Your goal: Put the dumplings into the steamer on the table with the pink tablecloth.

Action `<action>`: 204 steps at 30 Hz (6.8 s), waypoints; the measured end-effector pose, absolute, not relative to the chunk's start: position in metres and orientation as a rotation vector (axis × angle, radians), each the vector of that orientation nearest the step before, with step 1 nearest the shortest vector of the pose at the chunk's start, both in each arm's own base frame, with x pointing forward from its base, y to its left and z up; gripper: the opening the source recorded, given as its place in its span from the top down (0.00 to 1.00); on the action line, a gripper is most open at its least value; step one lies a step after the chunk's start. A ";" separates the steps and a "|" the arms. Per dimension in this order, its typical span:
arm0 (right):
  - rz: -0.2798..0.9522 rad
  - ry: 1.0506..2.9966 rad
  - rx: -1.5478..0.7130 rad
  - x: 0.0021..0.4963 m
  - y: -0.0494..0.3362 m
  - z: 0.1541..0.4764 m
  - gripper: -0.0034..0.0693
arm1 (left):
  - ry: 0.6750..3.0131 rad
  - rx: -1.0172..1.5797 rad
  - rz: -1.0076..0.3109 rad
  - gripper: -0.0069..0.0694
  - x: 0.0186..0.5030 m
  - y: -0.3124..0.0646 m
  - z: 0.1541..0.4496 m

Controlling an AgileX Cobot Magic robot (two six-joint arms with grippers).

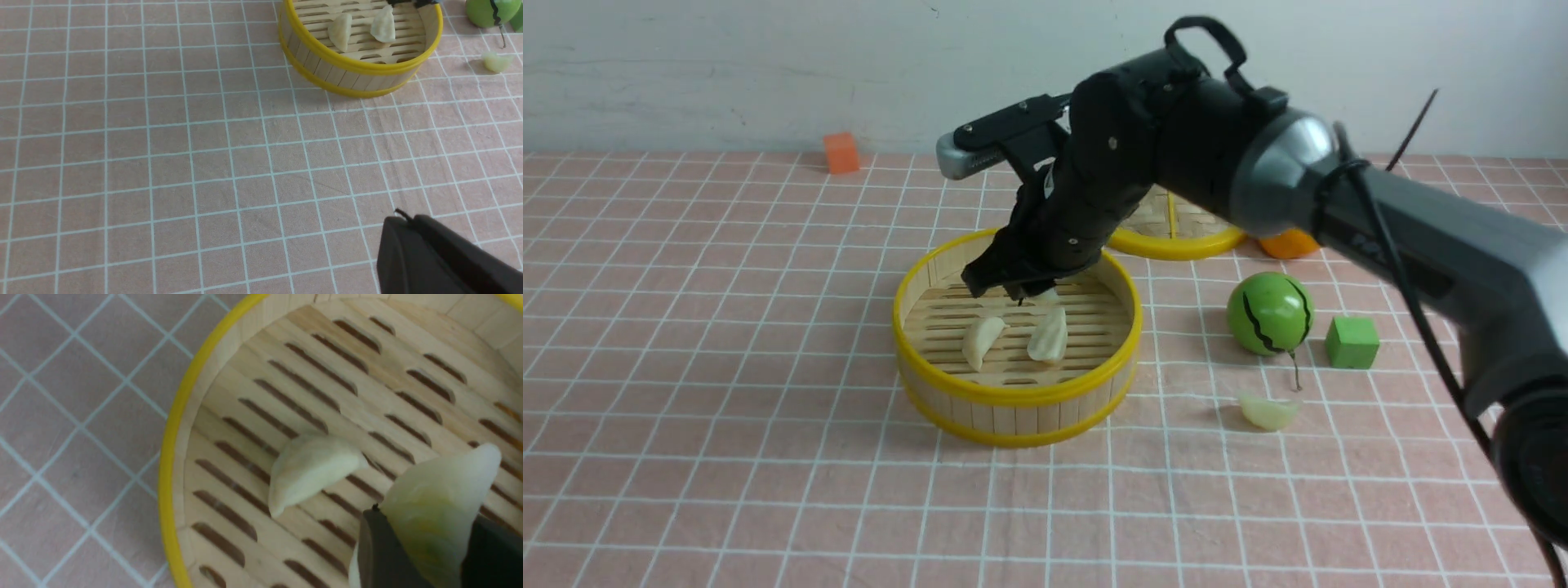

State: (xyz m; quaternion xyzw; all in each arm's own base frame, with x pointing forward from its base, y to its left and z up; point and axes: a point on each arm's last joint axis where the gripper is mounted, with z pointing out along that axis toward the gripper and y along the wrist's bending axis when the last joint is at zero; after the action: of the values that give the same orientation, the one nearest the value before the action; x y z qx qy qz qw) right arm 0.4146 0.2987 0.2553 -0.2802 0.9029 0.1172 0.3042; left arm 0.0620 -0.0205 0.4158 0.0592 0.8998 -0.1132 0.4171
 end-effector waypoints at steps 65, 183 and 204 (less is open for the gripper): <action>-0.092 2.691 -0.983 0.381 0.141 0.178 0.35 | 2.376 0.308 -0.413 0.90 0.136 -0.074 0.396; 0.407 1.661 -0.402 0.072 0.041 0.308 0.96 | 1.913 0.180 -0.460 0.84 0.045 -0.020 0.286; 0.021 1.862 0.238 0.052 -0.007 0.174 0.97 | 1.930 0.180 -0.458 0.82 0.044 -0.020 0.285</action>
State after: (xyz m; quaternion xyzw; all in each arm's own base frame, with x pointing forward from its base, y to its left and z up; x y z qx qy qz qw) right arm 0.0517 -0.0067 0.1738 0.1024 0.8001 0.0089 0.5910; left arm 0.0443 -0.0197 0.2850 0.0757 0.8131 -0.1929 0.5439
